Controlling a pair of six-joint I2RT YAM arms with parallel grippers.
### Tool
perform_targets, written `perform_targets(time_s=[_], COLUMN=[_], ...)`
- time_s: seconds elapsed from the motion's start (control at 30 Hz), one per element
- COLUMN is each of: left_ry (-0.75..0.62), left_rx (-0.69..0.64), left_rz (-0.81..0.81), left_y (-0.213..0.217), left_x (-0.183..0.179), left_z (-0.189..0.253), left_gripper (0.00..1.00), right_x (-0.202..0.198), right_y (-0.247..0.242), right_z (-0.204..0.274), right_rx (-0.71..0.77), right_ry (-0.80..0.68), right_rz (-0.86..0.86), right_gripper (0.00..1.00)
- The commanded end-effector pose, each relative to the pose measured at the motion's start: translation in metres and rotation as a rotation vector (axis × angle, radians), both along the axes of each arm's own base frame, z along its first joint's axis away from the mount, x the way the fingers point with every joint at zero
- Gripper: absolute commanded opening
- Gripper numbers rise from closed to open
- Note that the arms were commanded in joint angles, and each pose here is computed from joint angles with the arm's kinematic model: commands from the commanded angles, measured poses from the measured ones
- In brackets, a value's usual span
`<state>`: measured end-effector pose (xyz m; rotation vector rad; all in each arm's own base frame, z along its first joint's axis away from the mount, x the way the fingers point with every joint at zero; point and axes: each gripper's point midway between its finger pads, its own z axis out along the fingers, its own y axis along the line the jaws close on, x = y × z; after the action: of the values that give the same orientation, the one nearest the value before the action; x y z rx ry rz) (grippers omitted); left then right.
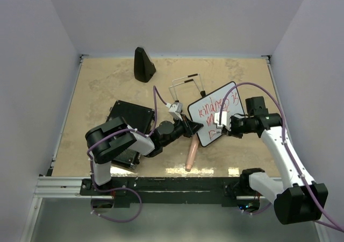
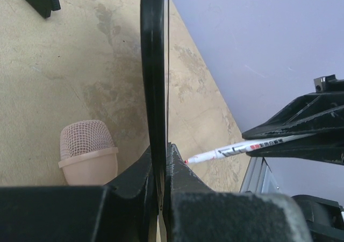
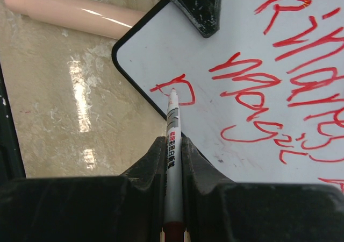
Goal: Write a sentence on the whiteboard
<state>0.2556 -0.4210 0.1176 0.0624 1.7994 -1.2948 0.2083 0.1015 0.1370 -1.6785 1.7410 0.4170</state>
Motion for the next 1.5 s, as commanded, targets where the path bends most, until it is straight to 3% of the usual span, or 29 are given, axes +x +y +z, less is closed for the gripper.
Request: perform_targets(time_s=[0.0,0.53,0.97,1.47], left_ry=[-0.077,-0.078,-0.077,-0.078], left_rx=[-0.124,-0.127,-0.124,-0.125], left_rz=[-0.015,-0.018,-0.019,-0.019], left_y=[-0.002,-0.002,-0.003,-0.003], left_x=[-0.003,-0.004,-0.004,-0.003], left_z=[0.041,0.042,0.041,0.04], left_gripper=[0.0,0.0,0.0,0.0], right_x=[0.006,0.024,0.028,0.005], right_y=[-0.011,-0.018,-0.018,-0.025], right_z=[0.013,-0.009,-0.02,-0.04], right_rx=[-0.028,-0.025,-0.031,-0.096], right_ry=[-0.039,-0.031,-0.01,0.059], right_rz=[-0.064,-0.196,-0.198,-0.138], right_gripper=[0.0,0.0,0.0,0.0])
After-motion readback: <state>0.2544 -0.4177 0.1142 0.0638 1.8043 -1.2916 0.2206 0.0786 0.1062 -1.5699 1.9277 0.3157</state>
